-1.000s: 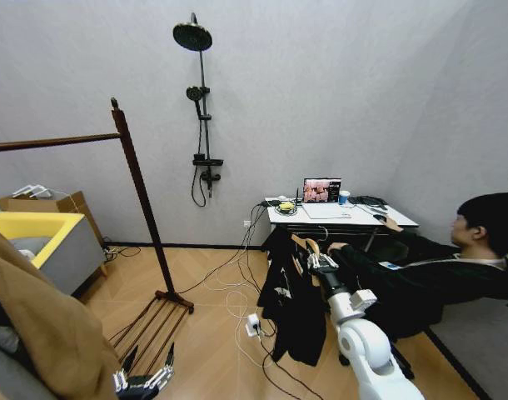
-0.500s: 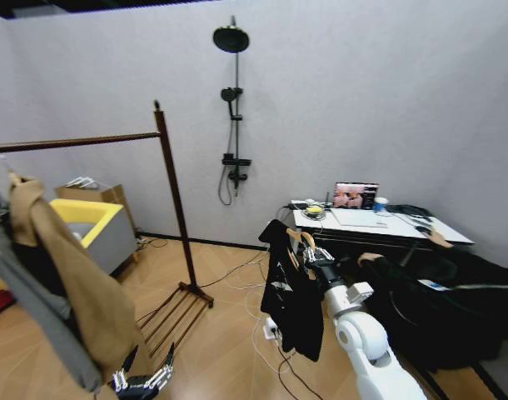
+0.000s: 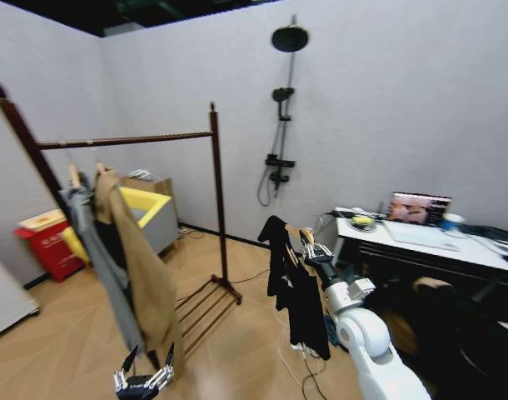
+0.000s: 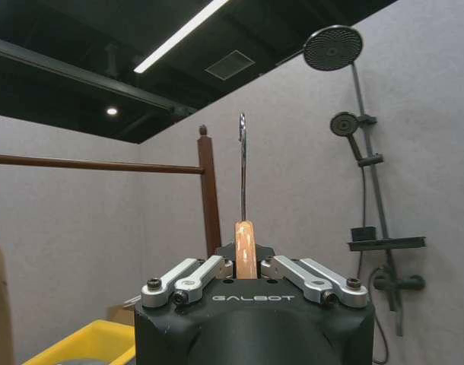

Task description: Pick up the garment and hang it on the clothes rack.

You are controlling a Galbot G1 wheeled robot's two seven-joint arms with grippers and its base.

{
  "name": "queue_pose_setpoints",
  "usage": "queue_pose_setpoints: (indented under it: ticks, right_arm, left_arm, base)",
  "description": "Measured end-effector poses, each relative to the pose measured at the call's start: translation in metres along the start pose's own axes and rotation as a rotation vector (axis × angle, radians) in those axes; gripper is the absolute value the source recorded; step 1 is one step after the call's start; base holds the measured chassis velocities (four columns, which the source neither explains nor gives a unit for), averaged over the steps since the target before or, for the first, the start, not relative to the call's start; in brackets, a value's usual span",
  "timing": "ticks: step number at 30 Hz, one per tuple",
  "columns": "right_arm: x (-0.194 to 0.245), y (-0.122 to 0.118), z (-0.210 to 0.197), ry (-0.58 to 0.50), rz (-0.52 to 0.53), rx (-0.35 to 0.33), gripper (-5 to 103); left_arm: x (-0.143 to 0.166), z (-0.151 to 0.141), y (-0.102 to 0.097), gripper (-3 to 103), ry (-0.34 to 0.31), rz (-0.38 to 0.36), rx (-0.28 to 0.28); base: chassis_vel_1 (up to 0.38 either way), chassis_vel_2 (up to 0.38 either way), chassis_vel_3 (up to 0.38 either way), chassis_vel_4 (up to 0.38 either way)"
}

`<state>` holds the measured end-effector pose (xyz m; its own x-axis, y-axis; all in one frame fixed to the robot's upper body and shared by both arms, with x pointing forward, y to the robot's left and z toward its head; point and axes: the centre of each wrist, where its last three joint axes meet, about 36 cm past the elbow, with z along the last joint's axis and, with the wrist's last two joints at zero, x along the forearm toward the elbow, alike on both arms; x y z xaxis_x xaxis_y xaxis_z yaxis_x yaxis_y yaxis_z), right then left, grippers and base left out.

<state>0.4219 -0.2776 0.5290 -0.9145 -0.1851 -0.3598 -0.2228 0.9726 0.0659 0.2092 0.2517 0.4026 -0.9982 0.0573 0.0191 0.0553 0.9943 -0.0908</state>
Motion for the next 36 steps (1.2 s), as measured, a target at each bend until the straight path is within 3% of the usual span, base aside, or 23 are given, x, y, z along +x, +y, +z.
queue_pose_setpoints:
  ticks: [20,27,36]
  right_arm:
    - [-0.048,-0.010,-0.020,-0.010,-0.065,0.050,10]
    - [-0.092,-0.017,-0.043,-0.025,-0.095,0.072,10]
    - [-0.139,-0.001,-0.056,-0.035,-0.145,0.057,10]
  left_arm:
    - [0.000,0.000,0.000,100,0.000,0.000,0.000]
    - [0.000,0.000,0.000,100,0.000,0.000,0.000]
    - [0.000,0.000,0.000,100,0.000,0.000,0.000]
  base:
    - [0.123,0.121,0.125,0.127]
    - [0.056,0.074,0.066,0.061]
    - [-0.046,0.047,0.054,-0.037]
